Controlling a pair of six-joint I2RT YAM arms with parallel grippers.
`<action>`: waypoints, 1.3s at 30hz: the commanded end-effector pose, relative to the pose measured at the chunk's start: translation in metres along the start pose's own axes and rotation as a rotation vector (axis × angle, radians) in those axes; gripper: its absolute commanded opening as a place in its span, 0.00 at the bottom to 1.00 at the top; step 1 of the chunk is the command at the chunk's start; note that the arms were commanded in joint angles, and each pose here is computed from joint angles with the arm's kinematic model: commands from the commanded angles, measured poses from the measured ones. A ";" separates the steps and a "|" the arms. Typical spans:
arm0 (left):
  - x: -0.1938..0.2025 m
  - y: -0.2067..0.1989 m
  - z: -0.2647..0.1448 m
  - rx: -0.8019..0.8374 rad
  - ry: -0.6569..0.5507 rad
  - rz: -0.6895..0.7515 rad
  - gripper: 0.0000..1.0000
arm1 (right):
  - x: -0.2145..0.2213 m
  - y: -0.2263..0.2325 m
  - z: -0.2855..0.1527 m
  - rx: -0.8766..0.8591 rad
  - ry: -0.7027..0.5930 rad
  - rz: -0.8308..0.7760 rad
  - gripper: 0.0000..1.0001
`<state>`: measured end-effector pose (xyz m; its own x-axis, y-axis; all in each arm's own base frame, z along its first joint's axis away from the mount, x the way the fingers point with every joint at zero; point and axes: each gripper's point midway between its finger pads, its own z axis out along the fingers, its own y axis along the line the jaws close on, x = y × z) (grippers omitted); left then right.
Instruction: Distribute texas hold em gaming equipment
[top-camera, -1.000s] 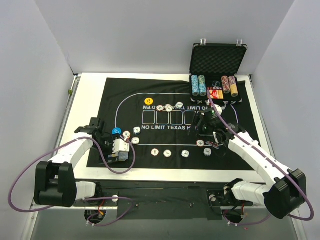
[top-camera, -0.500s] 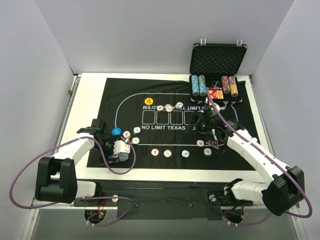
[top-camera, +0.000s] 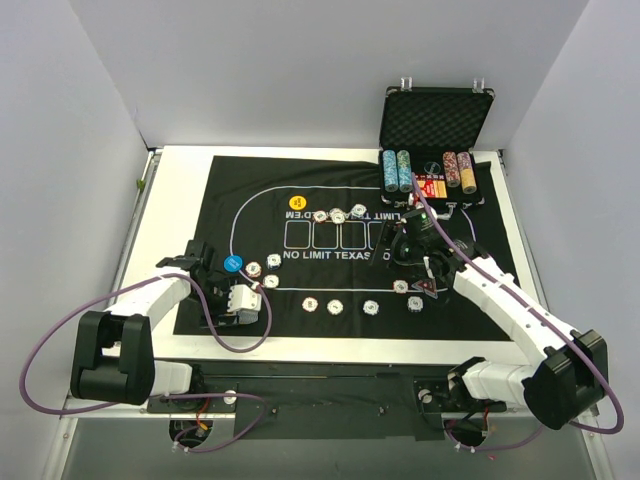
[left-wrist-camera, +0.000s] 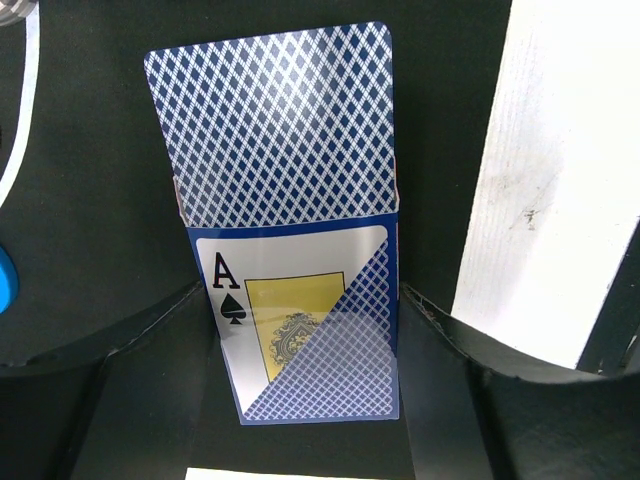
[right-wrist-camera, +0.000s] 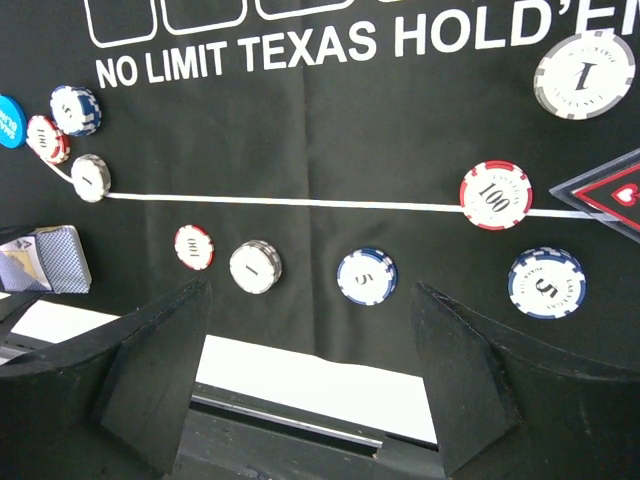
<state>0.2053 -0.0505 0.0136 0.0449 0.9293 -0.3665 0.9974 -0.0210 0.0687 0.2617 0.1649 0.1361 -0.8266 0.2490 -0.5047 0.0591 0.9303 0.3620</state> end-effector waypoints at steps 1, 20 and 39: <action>-0.007 -0.001 -0.004 0.008 -0.021 0.043 0.45 | -0.006 0.011 0.001 -0.044 -0.007 0.025 0.75; -0.080 0.050 -0.094 -0.104 -0.185 -0.037 0.08 | 0.037 0.163 0.003 -0.675 0.107 0.137 0.88; -0.137 0.050 -0.132 -0.090 -0.225 -0.001 0.00 | 0.037 0.272 -0.010 -1.022 0.177 0.231 1.00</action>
<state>0.2460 -0.1186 0.1728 0.0518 0.8518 -0.5213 0.9889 0.0290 0.1457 0.2399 0.4061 0.1727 -0.9442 0.2744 -0.1824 -0.0962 0.2999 0.9491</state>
